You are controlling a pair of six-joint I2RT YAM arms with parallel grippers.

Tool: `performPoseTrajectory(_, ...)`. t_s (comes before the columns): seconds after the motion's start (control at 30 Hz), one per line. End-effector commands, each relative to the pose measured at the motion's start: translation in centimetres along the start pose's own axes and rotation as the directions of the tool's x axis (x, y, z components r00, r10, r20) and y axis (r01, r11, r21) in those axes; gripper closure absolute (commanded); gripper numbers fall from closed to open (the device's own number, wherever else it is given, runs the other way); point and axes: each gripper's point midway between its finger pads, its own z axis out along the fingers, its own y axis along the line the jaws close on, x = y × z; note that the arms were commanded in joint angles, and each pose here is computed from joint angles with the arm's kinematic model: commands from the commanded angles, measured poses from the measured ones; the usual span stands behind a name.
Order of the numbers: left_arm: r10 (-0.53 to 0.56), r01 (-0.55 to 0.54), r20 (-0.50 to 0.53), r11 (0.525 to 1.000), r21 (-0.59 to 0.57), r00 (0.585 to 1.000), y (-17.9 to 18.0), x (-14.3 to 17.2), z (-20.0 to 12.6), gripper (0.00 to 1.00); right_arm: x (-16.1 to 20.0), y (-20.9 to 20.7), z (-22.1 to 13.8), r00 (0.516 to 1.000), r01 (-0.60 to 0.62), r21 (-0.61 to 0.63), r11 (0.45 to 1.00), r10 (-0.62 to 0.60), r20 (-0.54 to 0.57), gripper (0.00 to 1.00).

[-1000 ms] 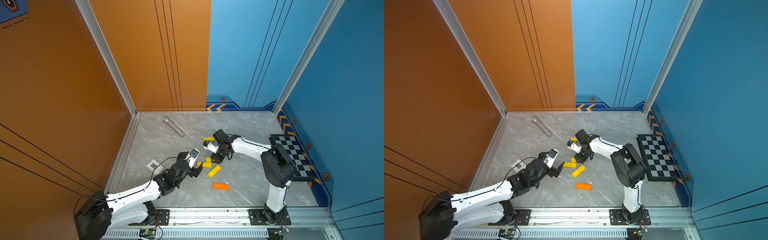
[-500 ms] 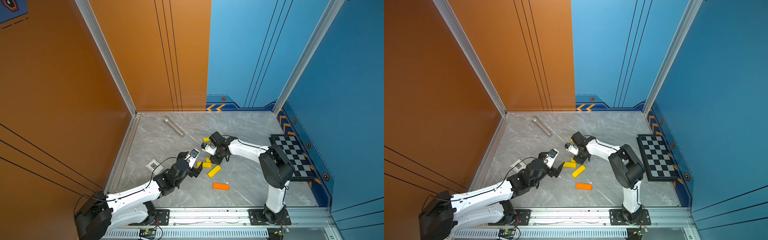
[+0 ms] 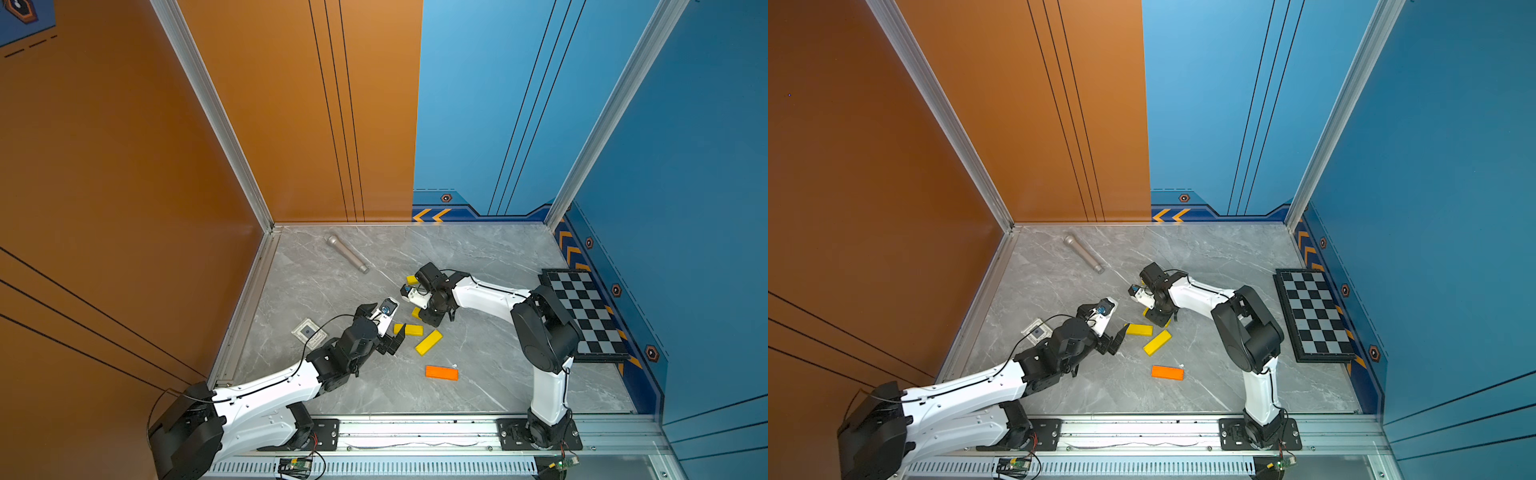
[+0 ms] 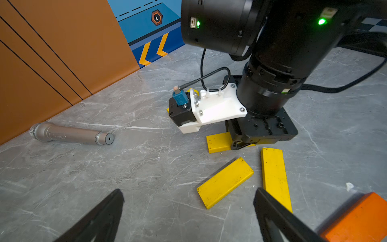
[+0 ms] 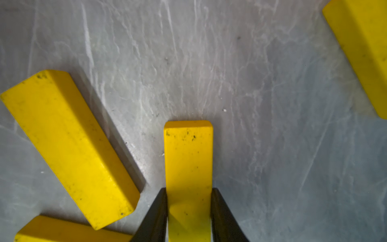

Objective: Assemble the letter p with building blocks
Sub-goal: Move the building block to the center of the board.

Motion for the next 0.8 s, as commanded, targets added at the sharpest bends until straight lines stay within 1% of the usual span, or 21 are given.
performPoseTrajectory(0.0,-0.01,0.01,0.017,1.0,-0.01,1.0,0.4,-0.1,-0.2,0.01,-0.6,-0.6,0.4,0.998,-0.057,-0.008,0.998,0.057,0.005,0.68)
performPoseTrajectory(0.23,-0.012,0.012,0.015,0.999,-0.033,1.0,0.8,0.0,-0.2,0.01,-1.7,-0.8,1.5,0.993,-0.117,-0.018,0.993,0.117,0.013,0.71)
performPoseTrajectory(0.37,-0.014,0.015,0.017,0.999,-0.041,1.0,1.0,0.0,-0.3,0.01,-3.5,-1.2,1.6,0.983,-0.174,-0.026,0.984,0.176,0.056,0.71)
performPoseTrajectory(0.4,-0.014,0.015,0.015,0.999,-0.042,1.0,1.0,0.1,-0.3,0.01,-3.4,-1.0,2.6,0.982,-0.185,-0.043,0.982,0.186,0.038,0.71)
performPoseTrajectory(0.53,-0.02,0.022,0.026,0.998,-0.051,0.999,1.2,-0.1,-0.6,0.01,-4.5,-1.3,3.7,0.971,-0.232,-0.049,0.971,0.234,0.039,0.71)
performPoseTrajectory(0.63,-0.03,0.033,0.044,0.998,-0.061,0.999,1.6,-0.4,-1.0,0.01,-5.2,-1.7,4.2,0.96,-0.274,-0.042,0.961,0.275,0.044,0.71)
performPoseTrajectory(0.77,-0.036,0.04,0.058,0.997,-0.066,0.998,1.8,-0.7,-1.3,0.01,-5.7,-2.4,4.3,0.955,-0.294,0.025,0.956,0.292,0.043,0.71)
